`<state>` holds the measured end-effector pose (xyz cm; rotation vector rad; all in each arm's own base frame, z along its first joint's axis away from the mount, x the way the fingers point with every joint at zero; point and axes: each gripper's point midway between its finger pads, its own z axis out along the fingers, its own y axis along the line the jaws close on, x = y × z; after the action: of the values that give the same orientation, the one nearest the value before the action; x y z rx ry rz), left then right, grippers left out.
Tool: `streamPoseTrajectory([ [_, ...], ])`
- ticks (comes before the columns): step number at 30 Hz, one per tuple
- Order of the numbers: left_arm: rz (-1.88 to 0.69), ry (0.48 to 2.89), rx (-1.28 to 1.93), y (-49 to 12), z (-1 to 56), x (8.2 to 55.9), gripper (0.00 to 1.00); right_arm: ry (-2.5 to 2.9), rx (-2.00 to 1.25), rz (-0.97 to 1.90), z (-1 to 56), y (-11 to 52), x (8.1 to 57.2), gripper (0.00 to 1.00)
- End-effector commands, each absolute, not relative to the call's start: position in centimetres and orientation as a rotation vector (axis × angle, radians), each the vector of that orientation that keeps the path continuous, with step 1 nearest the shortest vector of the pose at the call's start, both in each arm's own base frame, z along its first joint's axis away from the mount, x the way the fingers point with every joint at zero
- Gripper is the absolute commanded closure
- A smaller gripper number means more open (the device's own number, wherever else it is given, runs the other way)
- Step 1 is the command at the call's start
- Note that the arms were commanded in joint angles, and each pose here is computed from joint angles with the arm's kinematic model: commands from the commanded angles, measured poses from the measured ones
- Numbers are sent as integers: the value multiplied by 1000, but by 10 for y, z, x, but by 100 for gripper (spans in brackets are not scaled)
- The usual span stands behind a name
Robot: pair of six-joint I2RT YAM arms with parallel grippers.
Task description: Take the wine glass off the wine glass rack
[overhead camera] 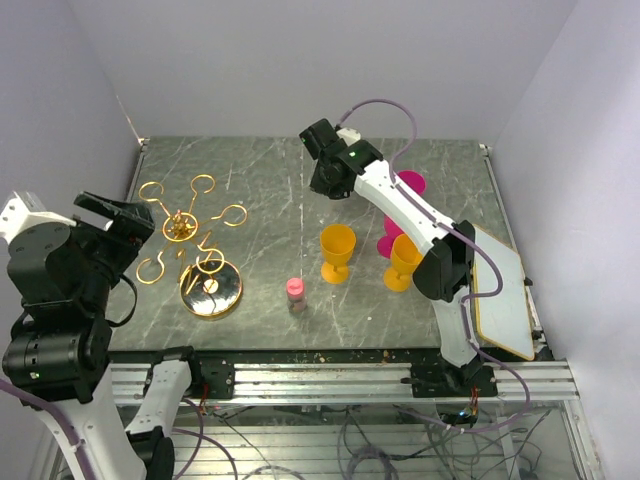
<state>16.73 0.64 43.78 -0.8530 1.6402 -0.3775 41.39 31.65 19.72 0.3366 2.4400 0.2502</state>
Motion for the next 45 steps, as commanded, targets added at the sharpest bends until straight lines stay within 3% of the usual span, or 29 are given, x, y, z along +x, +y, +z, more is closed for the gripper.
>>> streamPoseTrajectory([
  [1, -226, 1683, -979, 29, 404, 157, 6, 2407, 394, 155, 197, 298, 427, 100],
  [5, -171, 1704, -1068, 38, 390, 157, 3, 2421, 406, 132, 187, 294, 429, 100],
  [12, -188, 1719, -1221, 38, 370, 163, 7, 2427, 432, 123, 176, 291, 431, 100],
  [15, -144, 1709, -1343, 44, 356, 156, 23, 2449, 440, 132, 170, 291, 431, 95],
  [16, -144, 1701, -1378, 45, 353, 155, 24, 2455, 447, 135, 169, 290, 431, 94],
  [23, -127, 1638, -1466, 51, 349, 149, 17, 2462, 474, 140, 166, 286, 431, 85],
  [28, -117, 1585, -1492, 55, 349, 140, 14, 2466, 481, 136, 166, 283, 432, 72],
  [33, -114, 1554, -1484, 58, 347, 136, 9, 2438, 477, 163, 186, 282, 433, 52],
  [35, -140, 1553, -1488, 55, 345, 142, 6, 2386, 485, 186, 209, 278, 434, 33],
  [45, -141, 1473, -1522, 65, 352, 178, 15, 2176, 490, 181, 284, 243, 426, 1],
])
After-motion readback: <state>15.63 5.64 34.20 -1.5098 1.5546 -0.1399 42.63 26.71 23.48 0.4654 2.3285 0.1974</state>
